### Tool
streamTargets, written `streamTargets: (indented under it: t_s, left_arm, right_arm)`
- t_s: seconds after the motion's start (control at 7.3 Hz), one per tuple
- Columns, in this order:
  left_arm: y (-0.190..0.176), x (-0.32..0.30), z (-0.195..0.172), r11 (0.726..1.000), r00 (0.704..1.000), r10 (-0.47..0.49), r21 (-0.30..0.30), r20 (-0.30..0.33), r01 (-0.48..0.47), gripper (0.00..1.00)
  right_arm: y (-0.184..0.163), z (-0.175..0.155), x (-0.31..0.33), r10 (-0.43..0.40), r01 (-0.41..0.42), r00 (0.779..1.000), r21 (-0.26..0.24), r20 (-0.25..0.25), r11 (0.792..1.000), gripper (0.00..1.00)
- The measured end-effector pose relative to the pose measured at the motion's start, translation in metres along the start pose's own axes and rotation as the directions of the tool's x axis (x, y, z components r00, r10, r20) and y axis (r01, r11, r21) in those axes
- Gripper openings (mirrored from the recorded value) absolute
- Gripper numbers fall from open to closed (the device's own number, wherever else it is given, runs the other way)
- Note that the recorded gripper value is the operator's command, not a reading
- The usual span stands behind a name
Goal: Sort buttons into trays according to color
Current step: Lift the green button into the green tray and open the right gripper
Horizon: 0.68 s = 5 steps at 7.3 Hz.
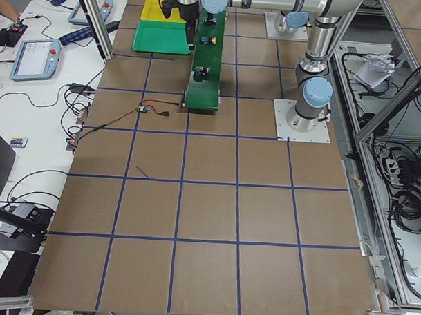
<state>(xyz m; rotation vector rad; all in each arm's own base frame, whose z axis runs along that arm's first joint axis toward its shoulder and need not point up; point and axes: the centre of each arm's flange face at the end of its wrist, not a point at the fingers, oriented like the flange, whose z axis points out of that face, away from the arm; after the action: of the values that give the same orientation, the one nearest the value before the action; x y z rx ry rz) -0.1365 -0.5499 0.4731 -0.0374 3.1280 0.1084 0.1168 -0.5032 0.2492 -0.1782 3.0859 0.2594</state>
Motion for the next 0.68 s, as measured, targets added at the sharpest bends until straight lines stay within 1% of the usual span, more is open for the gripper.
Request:
streamTargets:
  t_s: [0.14,0.27,0.55,0.68]
  left_arm:
    - [0.000,0.004,-0.001,1.000,0.999,0.003,0.002,-0.044,-0.003,1.00]
    - [0.003,0.006,-0.005,1.000,0.998,0.007,0.009,-0.064,-0.006,1.00]
    - [0.007,0.006,-0.010,1.000,0.997,0.011,0.018,-0.073,-0.010,1.00]
    - [0.007,0.006,-0.011,1.000,0.997,0.012,0.023,-0.074,-0.010,1.00]
  right_arm:
    - [-0.007,-0.008,0.001,-0.006,0.006,1.000,0.020,-0.005,1.000,0.31]
    - [-0.024,-0.019,0.003,-0.008,0.008,1.000,0.051,-0.008,0.999,0.34]
    - [-0.091,-0.045,0.010,-0.011,0.011,1.000,0.123,-0.003,0.992,0.33]
    - [-0.118,-0.055,0.012,-0.013,0.013,1.000,0.153,-0.001,0.988,0.34]
